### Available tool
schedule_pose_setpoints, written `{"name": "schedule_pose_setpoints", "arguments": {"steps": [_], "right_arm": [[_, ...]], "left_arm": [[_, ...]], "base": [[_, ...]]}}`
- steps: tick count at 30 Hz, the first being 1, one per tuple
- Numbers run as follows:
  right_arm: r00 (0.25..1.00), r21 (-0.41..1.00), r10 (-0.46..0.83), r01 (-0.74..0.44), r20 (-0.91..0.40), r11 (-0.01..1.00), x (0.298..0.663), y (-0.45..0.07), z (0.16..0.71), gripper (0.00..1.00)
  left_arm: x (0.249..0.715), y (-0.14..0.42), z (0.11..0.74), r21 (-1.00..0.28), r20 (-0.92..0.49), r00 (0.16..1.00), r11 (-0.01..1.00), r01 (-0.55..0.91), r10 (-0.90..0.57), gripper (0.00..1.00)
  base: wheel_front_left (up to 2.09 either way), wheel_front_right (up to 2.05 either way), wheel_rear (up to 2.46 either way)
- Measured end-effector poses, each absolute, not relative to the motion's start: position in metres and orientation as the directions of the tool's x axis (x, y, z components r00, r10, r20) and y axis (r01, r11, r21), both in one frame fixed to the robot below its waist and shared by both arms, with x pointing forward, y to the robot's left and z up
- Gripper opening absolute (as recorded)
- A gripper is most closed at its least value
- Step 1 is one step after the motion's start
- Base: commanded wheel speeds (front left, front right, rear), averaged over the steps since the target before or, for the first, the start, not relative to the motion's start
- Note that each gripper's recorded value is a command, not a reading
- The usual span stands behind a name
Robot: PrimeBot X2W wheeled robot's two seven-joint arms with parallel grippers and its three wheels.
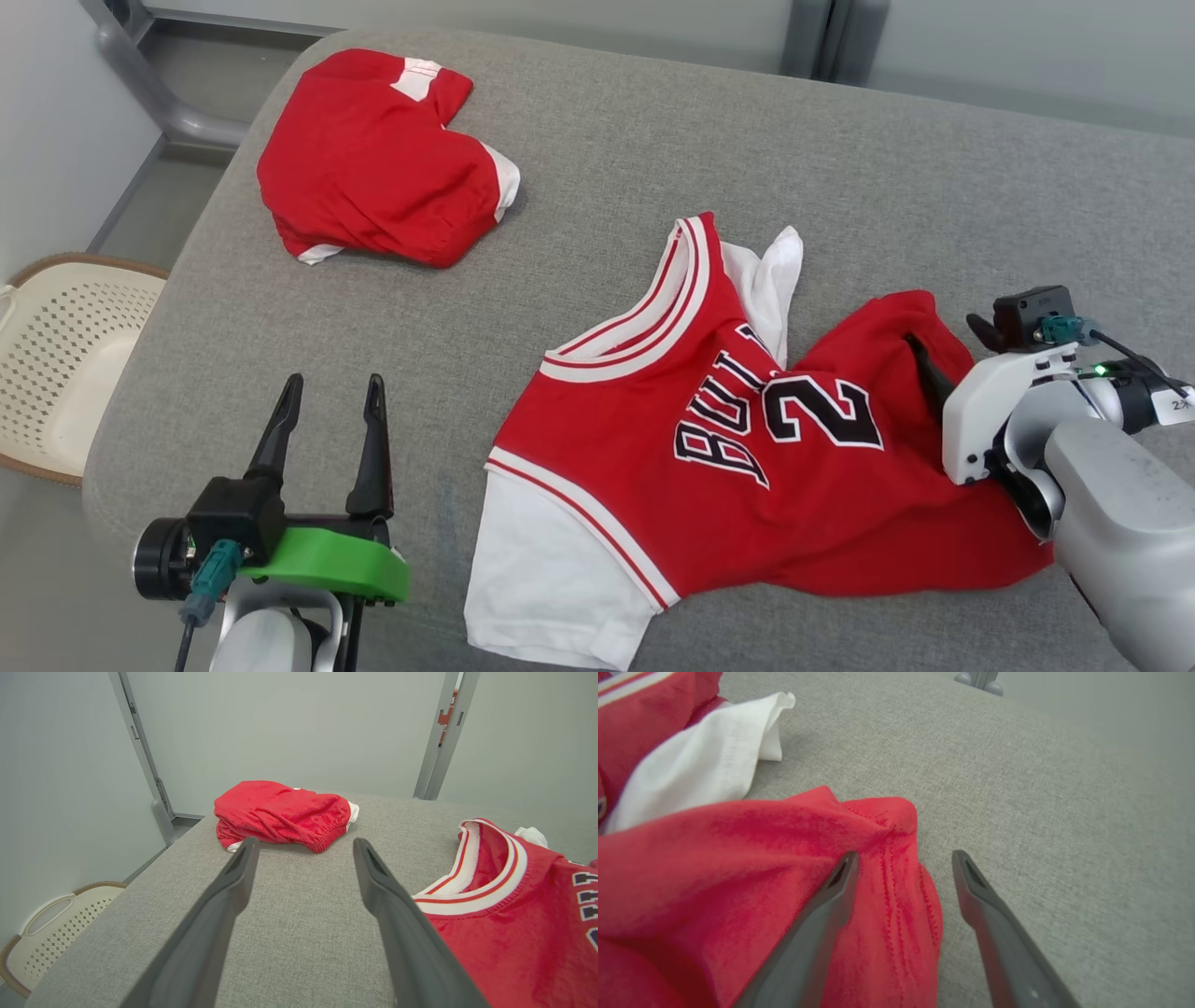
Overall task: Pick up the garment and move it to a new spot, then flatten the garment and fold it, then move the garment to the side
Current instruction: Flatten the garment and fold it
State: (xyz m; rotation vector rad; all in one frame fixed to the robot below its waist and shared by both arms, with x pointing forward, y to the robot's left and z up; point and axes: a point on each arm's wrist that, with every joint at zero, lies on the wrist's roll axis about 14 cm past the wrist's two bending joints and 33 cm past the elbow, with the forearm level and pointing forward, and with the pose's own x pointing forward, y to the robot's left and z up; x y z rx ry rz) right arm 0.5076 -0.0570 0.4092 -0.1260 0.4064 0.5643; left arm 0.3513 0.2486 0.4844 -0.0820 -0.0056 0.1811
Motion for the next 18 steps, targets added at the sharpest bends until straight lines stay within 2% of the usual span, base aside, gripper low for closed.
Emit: {"name": "schedule_pose_setpoints", "arguments": {"steps": [2,3,4,5,6,9,18], "right_arm": [[0.737,0.021,0.493,-0.547,-0.463,0.837,0.500,-0.054,0.395,1.00],[0.719,0.039,0.490,-0.545,-0.492,0.838,0.497,-0.052,0.388,0.94],[0.705,0.053,0.491,-0.544,-0.511,0.837,0.494,-0.051,0.384,0.73],[0.695,0.069,0.492,-0.542,-0.524,0.838,0.493,-0.049,0.382,0.19],[0.692,0.080,0.493,-0.538,-0.528,0.839,0.493,-0.049,0.382,0.00],[0.700,0.087,0.484,-0.522,-0.525,0.849,0.498,-0.056,0.387,0.00],[0.893,-0.024,0.347,-0.368,-0.287,0.929,0.563,-0.127,0.462,0.00]], "left_arm": [[0.351,0.249,0.483,-0.084,-0.007,0.983,0.980,-0.182,0.182,1.00],[0.351,0.249,0.483,-0.085,-0.008,0.983,0.979,-0.184,0.184,1.00],[0.351,0.248,0.483,-0.085,-0.008,0.983,0.979,-0.185,0.185,1.00],[0.351,0.248,0.482,-0.085,-0.009,0.983,0.979,-0.186,0.186,1.00],[0.351,0.248,0.482,-0.086,-0.010,0.982,0.979,-0.187,0.187,1.00],[0.352,0.247,0.482,-0.091,-0.011,0.982,0.978,-0.186,0.186,1.00],[0.355,0.240,0.483,-0.097,-0.006,0.986,0.981,-0.167,0.167,1.00]], "base": [[0.00,0.00,0.00],[0.00,0.00,0.00],[0.00,0.00,0.00],[0.00,0.00,0.00],[0.00,0.00,0.00],[0.00,0.00,0.00],[0.00,0.00,0.00]]}}
